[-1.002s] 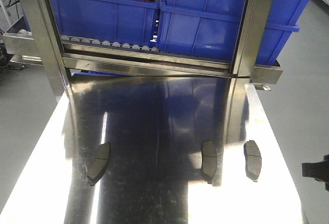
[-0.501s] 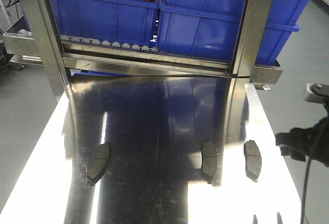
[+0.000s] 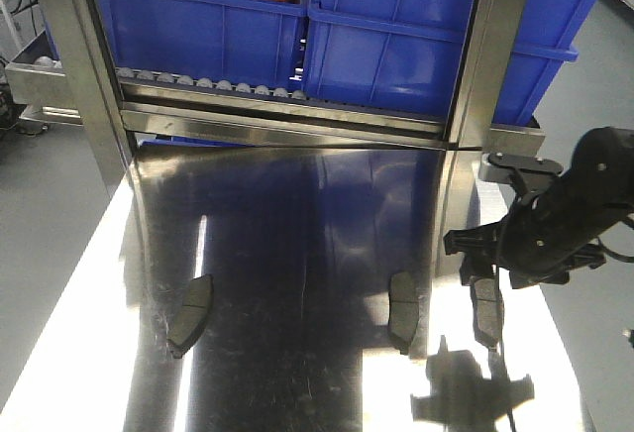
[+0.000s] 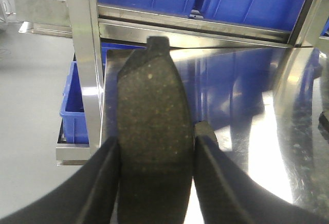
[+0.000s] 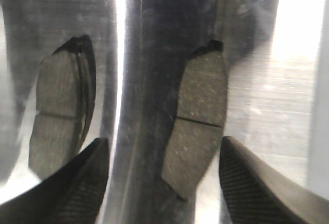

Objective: Move and align brake pads A on conveyor
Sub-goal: 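Lower the right gripper over the outermost brake pad on its side, then close the right gripper on the brake pad and lift it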

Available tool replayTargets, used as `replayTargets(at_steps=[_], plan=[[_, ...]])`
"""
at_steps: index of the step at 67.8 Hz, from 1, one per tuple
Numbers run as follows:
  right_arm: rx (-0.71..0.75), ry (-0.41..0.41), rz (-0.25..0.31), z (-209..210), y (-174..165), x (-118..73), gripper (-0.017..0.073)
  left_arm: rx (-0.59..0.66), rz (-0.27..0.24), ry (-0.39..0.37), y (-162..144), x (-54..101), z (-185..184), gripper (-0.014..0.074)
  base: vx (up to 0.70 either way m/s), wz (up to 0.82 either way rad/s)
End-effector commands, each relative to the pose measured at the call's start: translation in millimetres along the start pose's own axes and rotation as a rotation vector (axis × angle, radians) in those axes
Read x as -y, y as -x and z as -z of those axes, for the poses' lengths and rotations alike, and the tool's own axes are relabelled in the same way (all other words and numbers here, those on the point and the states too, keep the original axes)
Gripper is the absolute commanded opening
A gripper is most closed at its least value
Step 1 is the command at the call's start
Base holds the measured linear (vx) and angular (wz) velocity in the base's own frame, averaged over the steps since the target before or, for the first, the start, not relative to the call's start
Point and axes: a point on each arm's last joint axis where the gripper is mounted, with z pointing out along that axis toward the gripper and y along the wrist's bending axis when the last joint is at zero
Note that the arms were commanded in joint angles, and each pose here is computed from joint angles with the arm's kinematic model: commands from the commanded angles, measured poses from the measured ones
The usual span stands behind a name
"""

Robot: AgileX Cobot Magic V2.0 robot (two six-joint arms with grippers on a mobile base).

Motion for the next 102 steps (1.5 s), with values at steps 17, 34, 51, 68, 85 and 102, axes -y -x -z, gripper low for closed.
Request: replayTargets(at_steps=[17, 34, 51, 68, 85, 102], plan=[[-0.03, -0.081, -0.028, -12, 18, 6.5, 0.0461, 0.106, 0.017, -0.011, 15, 1.4, 3, -0.0006, 0.0, 0.0], [-0.043, -0.093, -0.038, -18, 19, 7.5, 0.0461, 0.106, 0.017, -0.011, 15, 1.4, 3, -0.0006, 0.0, 0.0], [-0.066, -0.097, -0.042, -25, 26, 7.4, 0.0461, 0.106, 0.017, -0.011, 15, 1.4, 3, -0.0006, 0.0, 0.0], [-0.164, -0.112, -0.046, -41, 23, 9.7, 0.0453, 0.106, 0.017, -0.011, 15, 1.4, 3, -0.0006, 0.0, 0.0], [-0.151, -0.112, -0.042, -40, 24, 9.7, 0.0265, 0.106, 0.017, -0.011, 15, 1.4, 3, -0.0006, 0.0, 0.0], [-0.076, -0.103, -0.022, -26, 28, 7.7, -0.0015, 0.106, 0.017, -0.011, 15, 1.4, 3, -0.0006, 0.0, 0.0]])
